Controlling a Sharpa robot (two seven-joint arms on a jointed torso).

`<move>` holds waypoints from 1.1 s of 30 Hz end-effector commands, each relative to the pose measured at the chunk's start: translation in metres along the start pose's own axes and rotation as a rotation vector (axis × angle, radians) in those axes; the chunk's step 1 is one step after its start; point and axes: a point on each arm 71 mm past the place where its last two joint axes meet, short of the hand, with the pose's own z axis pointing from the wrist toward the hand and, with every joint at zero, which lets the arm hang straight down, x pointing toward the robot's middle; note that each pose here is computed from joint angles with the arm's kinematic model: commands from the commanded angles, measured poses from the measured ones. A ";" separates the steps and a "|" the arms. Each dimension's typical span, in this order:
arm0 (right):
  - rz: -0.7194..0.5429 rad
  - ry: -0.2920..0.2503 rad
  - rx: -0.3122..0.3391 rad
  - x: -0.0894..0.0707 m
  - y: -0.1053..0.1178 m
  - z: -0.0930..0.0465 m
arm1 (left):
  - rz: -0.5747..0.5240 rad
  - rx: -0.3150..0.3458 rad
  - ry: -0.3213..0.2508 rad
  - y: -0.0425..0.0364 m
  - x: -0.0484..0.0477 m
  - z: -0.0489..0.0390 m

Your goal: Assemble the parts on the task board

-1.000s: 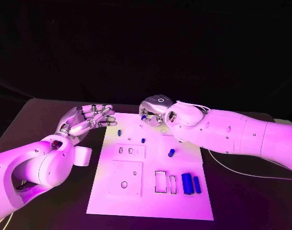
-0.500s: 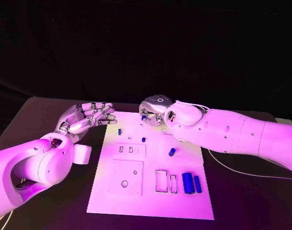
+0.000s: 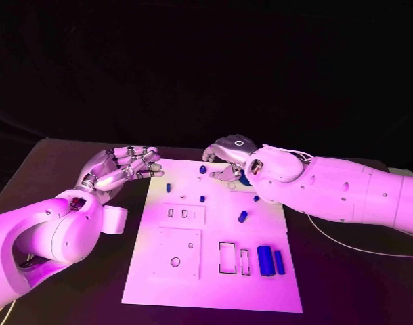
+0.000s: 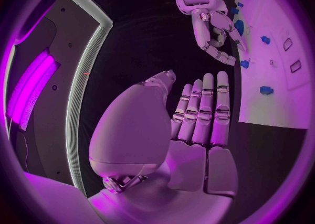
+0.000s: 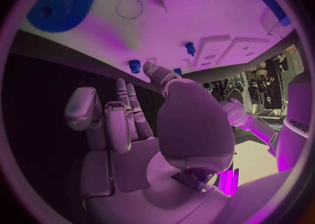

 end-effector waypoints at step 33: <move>0.353 0.161 0.340 0.012 -0.078 -0.069 | -0.010 0.003 0.027 -0.0002 0.0024 0.0030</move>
